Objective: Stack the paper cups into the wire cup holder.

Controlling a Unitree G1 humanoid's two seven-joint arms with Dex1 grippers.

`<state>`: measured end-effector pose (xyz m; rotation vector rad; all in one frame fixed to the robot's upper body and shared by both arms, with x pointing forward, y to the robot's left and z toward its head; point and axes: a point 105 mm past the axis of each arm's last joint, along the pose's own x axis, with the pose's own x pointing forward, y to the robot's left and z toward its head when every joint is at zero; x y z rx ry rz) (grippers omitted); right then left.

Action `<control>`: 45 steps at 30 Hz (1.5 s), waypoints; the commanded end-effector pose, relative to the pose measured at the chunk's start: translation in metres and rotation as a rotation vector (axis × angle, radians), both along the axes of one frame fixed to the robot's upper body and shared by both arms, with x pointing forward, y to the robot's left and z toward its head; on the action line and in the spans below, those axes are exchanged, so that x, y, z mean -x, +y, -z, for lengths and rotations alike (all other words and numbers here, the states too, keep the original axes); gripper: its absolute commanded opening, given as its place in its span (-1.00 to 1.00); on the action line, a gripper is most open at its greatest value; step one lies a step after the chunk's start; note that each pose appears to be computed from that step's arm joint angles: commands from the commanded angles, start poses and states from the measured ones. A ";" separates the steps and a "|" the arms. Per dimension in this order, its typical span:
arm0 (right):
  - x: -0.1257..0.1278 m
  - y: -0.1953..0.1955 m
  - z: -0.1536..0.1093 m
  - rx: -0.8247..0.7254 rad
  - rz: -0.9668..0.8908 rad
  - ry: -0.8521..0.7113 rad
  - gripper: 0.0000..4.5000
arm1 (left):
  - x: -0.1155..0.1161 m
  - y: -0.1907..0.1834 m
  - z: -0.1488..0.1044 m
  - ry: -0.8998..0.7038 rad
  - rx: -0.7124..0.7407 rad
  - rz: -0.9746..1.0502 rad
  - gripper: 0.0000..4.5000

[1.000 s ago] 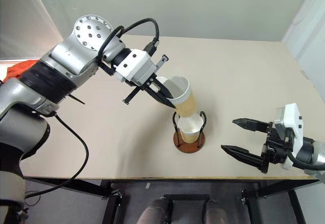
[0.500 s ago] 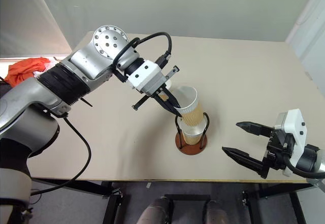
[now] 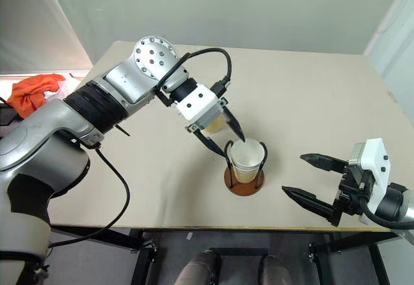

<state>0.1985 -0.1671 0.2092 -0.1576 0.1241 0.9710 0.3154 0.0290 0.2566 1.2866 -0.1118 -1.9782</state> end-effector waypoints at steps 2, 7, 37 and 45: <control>-0.001 0.003 -0.007 0.010 -0.016 -0.035 0.99 | -0.024 0.003 -0.042 -0.023 0.155 -0.137 0.45; -0.008 0.004 -0.011 0.010 -0.030 -0.050 0.99 | -0.065 0.068 -0.048 0.029 0.246 -0.518 0.45; -0.007 -0.003 -0.016 0.076 -0.010 -0.054 0.99 | -0.122 0.075 0.062 -0.059 0.172 -0.953 0.38; -0.008 -0.002 -0.015 0.068 -0.009 -0.056 0.99 | -0.107 0.083 0.050 0.004 0.094 -0.852 -0.66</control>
